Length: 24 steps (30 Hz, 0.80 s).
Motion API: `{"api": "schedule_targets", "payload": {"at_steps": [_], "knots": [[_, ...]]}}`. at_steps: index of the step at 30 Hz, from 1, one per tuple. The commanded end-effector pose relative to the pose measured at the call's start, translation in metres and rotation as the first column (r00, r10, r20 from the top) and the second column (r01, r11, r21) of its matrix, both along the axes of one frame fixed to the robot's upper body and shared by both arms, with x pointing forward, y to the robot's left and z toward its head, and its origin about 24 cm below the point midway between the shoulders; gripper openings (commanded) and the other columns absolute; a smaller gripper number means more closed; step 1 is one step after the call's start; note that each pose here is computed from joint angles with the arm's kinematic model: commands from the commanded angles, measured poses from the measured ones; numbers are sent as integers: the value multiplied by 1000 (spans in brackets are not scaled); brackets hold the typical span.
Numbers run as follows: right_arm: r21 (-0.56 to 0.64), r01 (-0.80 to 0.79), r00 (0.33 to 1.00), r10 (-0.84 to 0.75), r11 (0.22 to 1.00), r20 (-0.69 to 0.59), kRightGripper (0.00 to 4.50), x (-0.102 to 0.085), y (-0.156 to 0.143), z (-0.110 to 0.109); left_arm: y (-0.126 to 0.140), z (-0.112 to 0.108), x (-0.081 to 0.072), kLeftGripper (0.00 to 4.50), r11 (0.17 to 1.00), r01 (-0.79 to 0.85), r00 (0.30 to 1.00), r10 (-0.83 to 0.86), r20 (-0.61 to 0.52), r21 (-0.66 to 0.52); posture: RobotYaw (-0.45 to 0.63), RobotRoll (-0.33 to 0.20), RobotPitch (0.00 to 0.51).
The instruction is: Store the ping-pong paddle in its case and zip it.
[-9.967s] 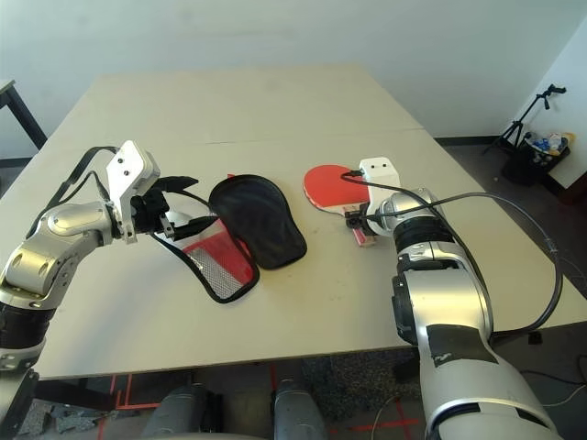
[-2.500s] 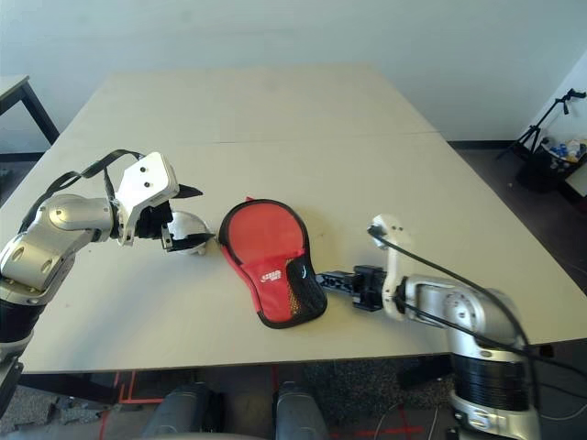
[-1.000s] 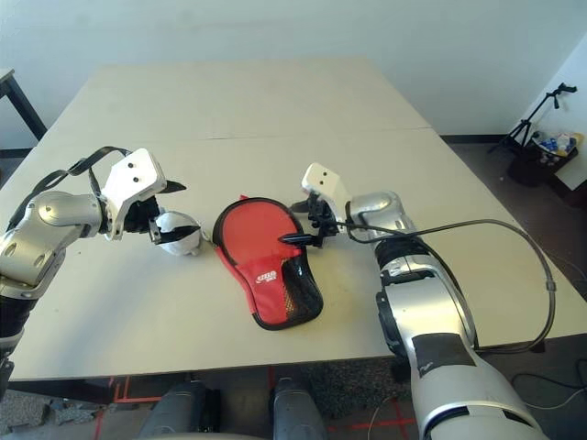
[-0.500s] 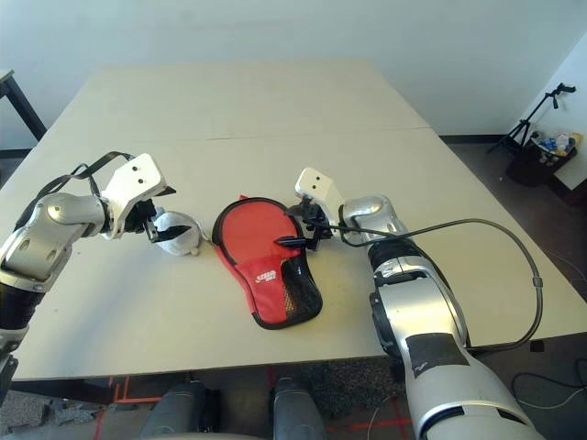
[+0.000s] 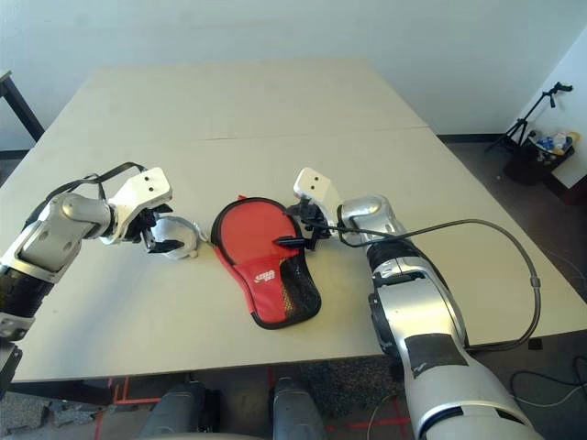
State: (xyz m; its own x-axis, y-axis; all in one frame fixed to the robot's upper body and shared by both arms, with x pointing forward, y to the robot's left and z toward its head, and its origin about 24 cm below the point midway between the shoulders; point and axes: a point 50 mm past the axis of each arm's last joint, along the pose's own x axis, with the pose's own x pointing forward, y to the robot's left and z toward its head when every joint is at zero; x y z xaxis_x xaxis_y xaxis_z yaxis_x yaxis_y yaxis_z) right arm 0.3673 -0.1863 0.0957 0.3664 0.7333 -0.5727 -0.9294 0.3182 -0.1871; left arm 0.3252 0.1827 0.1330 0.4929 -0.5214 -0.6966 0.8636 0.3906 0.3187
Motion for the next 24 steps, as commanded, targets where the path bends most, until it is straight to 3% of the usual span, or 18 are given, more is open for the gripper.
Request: {"api": "schedule_targets", "payload": {"at_steps": [1,8,12,16,20,24], "knots": [[-43,3,999,-5,999,-38,4500,-6,-3,-14,1,-4,-2,3589,1000,1,999,0,-51,16,47,0,40],[-53,3,999,-5,999,-33,4500,-7,-4,-16,3,-4,-4,1347,1000,4,997,-2,-80,24,44,0,38],[-59,3,1000,-5,998,-30,4500,-7,-5,-16,6,-2,-1,350,999,-6,998,9,-60,41,42,0,37],[-63,2,1000,-4,998,-29,4500,-7,-4,-17,7,3,8,178,998,-34,999,33,15,52,43,0,38],[-65,-4,1000,2,998,-31,4500,-8,-3,-19,6,12,30,178,990,-120,979,106,172,73,44,0,39],[-64,-10,999,8,998,-33,4500,-9,-2,-20,-1,21,48,178,987,-151,957,132,259,56,40,0,40]]}}
